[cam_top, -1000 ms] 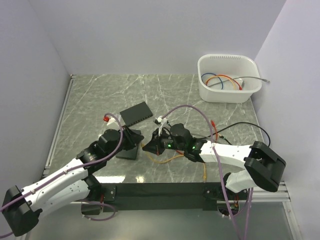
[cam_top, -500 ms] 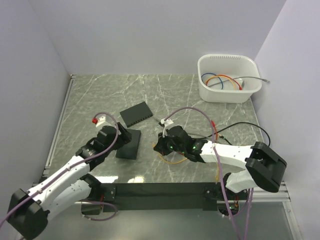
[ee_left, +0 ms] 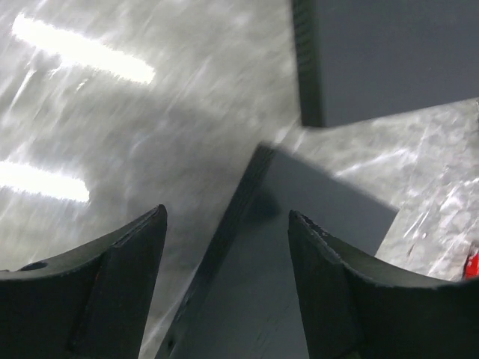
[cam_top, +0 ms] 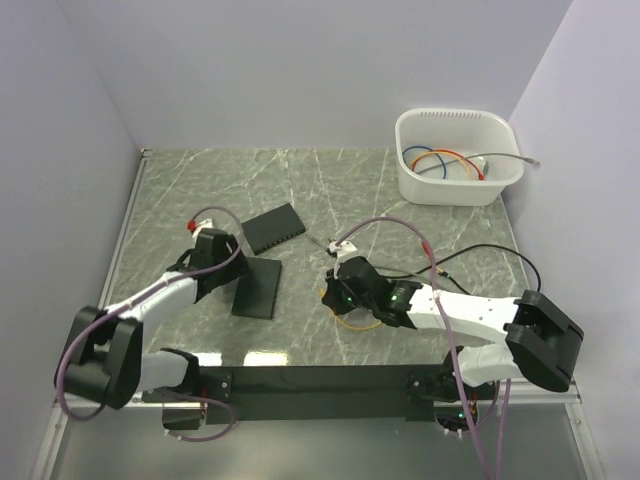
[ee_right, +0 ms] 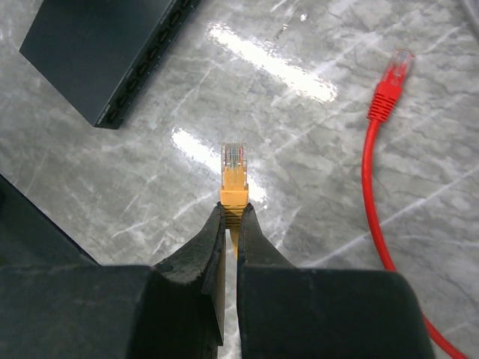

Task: Insert the plug into the switch port

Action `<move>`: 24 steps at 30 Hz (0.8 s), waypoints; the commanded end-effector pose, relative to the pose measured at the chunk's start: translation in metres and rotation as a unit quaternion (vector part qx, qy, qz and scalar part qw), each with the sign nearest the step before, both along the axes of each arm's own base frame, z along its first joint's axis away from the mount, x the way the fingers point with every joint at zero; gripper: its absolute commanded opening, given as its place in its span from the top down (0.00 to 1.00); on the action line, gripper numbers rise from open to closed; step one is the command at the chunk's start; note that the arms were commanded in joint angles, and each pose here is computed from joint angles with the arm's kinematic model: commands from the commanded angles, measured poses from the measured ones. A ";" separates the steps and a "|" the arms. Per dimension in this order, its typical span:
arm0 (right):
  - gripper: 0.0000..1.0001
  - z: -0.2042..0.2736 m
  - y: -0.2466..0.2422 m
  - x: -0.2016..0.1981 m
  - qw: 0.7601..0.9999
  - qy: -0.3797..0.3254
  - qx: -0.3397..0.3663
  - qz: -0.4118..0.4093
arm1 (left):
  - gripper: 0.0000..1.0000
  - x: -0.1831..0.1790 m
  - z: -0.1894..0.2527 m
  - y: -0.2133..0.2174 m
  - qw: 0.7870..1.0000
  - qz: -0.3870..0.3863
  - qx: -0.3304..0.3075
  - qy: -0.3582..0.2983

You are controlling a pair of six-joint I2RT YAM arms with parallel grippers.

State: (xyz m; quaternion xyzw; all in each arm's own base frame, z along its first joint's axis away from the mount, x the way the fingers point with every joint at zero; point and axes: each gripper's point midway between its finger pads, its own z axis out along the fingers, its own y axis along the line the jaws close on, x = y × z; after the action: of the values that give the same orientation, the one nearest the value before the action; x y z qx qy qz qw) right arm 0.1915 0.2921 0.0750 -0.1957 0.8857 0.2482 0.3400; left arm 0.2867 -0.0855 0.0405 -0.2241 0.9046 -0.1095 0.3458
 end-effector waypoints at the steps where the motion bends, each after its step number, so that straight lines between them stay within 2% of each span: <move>1: 1.00 0.009 -0.008 0.000 1.000 -0.018 -0.001 -0.010 | 0.29 0.045 0.032 -0.015 0.997 -0.040 0.002 -0.059; 6: 1.00 0.013 -0.015 -0.002 1.000 -0.023 0.002 -0.012 | 0.35 0.054 0.016 -0.037 0.996 -0.085 -0.024 -0.033; 12: 1.00 0.006 -0.016 -0.003 1.000 -0.020 -0.011 -0.006 | 0.40 0.049 0.015 -0.081 0.986 -0.149 -0.063 -0.050; 18: 1.00 -0.002 -0.009 -0.006 1.000 -0.010 -0.015 0.004 | 0.44 0.042 0.022 -0.121 0.974 -0.206 -0.061 -0.064; 24: 1.00 -0.006 -0.003 -0.016 1.000 -0.001 -0.016 0.012 | 0.45 0.051 0.034 -0.122 0.977 -0.197 -0.038 -0.073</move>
State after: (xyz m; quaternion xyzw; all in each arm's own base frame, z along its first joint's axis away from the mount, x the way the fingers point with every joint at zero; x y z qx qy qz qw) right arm 0.1807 0.2819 0.0673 -0.2091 0.8905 0.2291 0.3329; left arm 0.3174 -0.2009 0.0484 -0.0527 0.9136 -0.2216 0.3369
